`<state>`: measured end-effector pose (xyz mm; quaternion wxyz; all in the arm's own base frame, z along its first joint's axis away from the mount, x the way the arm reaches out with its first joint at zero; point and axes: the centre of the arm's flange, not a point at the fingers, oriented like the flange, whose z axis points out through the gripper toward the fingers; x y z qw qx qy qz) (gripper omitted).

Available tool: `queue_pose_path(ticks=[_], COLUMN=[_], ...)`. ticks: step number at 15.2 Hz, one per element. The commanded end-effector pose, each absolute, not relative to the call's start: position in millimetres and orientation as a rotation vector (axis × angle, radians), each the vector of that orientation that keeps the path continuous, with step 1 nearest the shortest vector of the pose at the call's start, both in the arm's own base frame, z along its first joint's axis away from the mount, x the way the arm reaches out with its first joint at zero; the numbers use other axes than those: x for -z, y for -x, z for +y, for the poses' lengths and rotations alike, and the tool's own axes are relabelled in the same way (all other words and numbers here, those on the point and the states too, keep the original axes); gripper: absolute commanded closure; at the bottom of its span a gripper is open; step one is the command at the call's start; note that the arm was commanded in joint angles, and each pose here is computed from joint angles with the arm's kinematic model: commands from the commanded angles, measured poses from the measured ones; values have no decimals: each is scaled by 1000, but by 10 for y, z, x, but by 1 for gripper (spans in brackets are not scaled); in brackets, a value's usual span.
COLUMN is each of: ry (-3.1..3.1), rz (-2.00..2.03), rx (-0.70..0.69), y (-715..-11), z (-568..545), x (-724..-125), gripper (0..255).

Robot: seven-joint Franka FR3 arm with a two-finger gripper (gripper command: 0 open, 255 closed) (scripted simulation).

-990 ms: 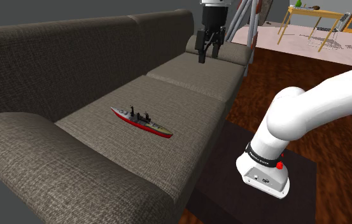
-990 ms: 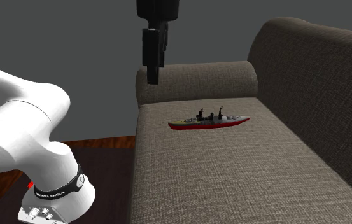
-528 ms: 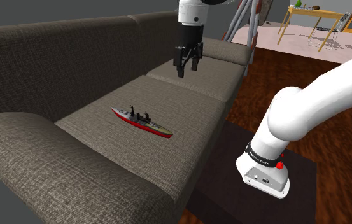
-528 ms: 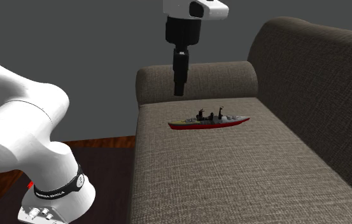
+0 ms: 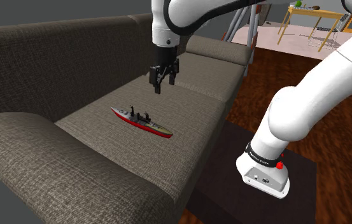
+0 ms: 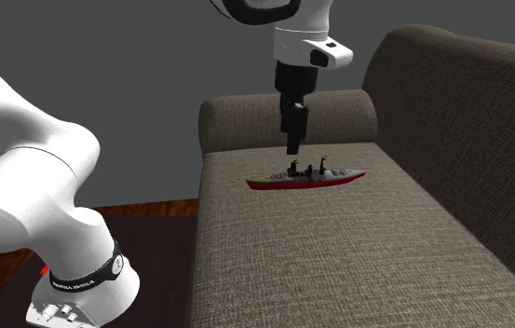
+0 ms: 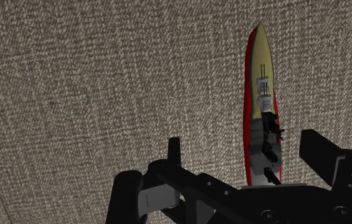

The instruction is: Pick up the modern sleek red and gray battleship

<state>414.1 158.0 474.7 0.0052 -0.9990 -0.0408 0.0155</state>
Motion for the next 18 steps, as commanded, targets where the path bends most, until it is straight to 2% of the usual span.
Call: queue_pose_path(ticks=[1, 9, 18], ry=[3128, 3128, 3128], rz=[-154, -255, -257], rx=[-36, 9, 9], y=[-4278, -4779, -4787], z=[1741, 2407, 2417], x=[-4565, -3945, -3535], gripper=[0, 0, 0])
